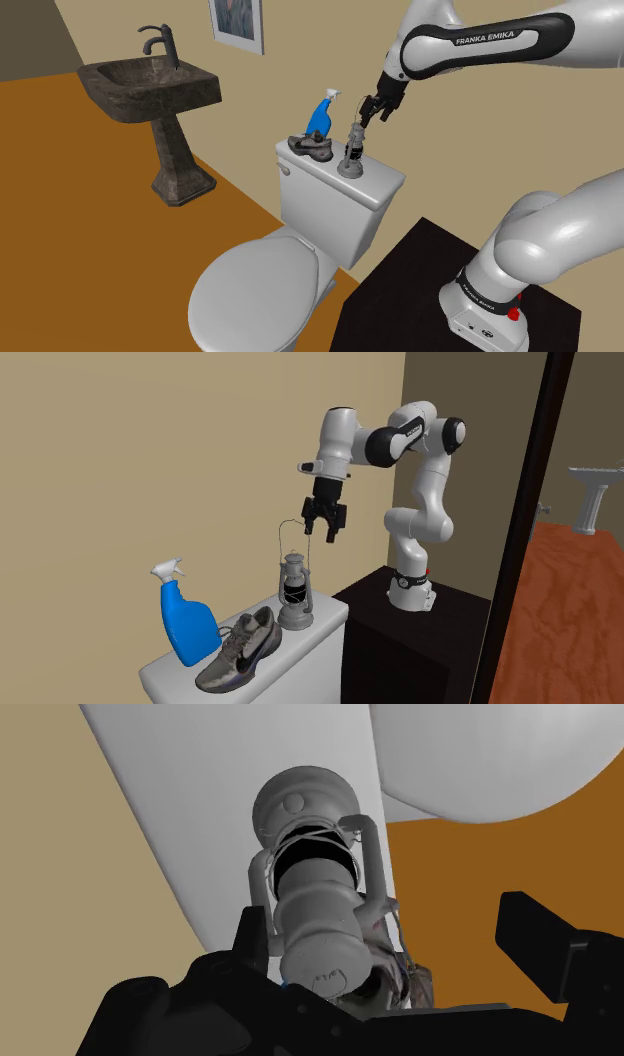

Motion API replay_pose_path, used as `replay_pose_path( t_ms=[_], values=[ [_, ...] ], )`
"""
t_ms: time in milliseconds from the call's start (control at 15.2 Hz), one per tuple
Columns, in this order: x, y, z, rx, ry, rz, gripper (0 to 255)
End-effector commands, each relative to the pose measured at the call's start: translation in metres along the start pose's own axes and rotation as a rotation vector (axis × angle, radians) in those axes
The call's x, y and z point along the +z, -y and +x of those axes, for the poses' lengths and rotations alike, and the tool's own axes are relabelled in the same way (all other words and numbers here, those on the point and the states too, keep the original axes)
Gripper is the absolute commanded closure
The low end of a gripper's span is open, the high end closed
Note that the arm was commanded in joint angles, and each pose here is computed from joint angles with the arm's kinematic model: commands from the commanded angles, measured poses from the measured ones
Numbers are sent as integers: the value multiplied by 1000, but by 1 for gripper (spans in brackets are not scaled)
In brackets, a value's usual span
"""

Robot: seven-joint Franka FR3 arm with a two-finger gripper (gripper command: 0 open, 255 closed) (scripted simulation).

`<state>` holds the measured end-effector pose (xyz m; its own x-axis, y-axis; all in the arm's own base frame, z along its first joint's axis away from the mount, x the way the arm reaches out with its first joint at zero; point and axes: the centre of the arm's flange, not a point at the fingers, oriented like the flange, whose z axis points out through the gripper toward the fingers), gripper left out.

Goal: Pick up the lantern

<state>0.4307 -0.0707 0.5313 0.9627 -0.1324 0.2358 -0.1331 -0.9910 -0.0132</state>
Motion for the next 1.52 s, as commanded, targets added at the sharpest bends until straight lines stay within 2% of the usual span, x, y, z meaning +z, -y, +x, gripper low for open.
replay_pose_path(
  t_ms=[0,66,132,594,726,792,1452],
  values=[
    [13,-4,20,-10,-46,-2,0],
    [17,-7,29,-14,-67,-3,0],
    [18,-7,32,-15,-73,-3,0],
    [57,-8,22,-15,-73,-3,0],
    [57,-8,22,-15,-73,-3,0],
    [56,-8,23,-15,-73,-3,255],
    [52,-8,24,-15,-73,-3,255]
  ],
)
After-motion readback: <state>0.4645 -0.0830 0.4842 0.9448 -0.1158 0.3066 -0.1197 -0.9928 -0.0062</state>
